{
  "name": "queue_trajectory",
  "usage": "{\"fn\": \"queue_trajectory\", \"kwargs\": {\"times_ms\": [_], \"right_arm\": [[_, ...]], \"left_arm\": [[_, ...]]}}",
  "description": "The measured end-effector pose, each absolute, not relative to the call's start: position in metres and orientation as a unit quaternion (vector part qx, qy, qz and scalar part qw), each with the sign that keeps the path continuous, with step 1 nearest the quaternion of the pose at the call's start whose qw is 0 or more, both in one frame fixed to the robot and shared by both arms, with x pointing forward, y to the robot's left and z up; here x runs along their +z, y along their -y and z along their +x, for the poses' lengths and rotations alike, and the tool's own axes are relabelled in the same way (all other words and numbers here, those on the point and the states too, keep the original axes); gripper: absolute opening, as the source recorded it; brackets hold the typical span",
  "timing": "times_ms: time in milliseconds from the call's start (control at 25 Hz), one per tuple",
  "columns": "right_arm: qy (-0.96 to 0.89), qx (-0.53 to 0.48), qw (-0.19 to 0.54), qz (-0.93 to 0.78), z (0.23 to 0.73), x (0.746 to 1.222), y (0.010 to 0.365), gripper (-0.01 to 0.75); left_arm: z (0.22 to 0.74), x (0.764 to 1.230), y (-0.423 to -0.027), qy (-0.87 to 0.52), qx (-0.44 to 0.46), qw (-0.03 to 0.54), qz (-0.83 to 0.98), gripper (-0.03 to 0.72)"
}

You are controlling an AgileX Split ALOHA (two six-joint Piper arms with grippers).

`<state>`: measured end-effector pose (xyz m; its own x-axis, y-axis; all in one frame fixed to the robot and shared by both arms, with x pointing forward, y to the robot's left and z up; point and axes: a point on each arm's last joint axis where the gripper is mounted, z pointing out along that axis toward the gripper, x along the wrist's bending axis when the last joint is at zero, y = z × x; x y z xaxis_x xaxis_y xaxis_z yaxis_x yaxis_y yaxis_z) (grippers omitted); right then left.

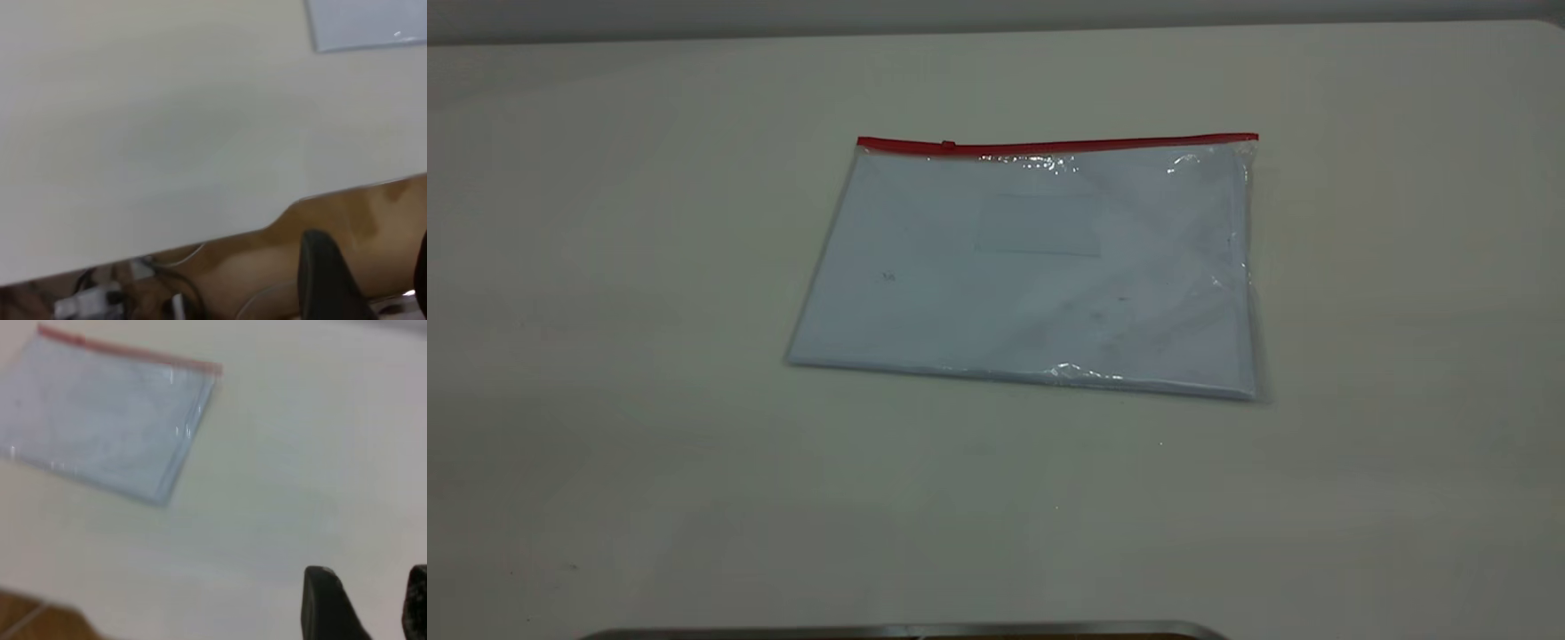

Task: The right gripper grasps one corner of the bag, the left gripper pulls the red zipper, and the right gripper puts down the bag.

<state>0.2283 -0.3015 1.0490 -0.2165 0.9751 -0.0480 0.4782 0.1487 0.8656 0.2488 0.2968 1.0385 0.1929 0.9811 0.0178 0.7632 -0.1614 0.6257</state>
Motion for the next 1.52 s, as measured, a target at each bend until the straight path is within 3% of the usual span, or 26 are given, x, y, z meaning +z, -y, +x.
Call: {"fn": "queue_trajectory", "kwargs": {"times_ms": [640,1000,1520], "right_arm": [[-0.691,0.369,0.318,0.534,0.232,1.042,0.3,0.315],[-0.626,0.34,0.356,0.605,0.231,1.042,0.297,0.308],[-0.617,0.335,0.36,0.614,0.231,1.042,0.297,0.307]], "left_arm": [[0.252,1.033,-0.298,-0.598,0.223,0.243,0.73,0.388],[0.223,1.032,-0.3,-0.603,0.304,0.299,0.674,0.388],[0.222,1.032,-0.299,-0.609,0.306,0.298,0.668,0.388]]}}
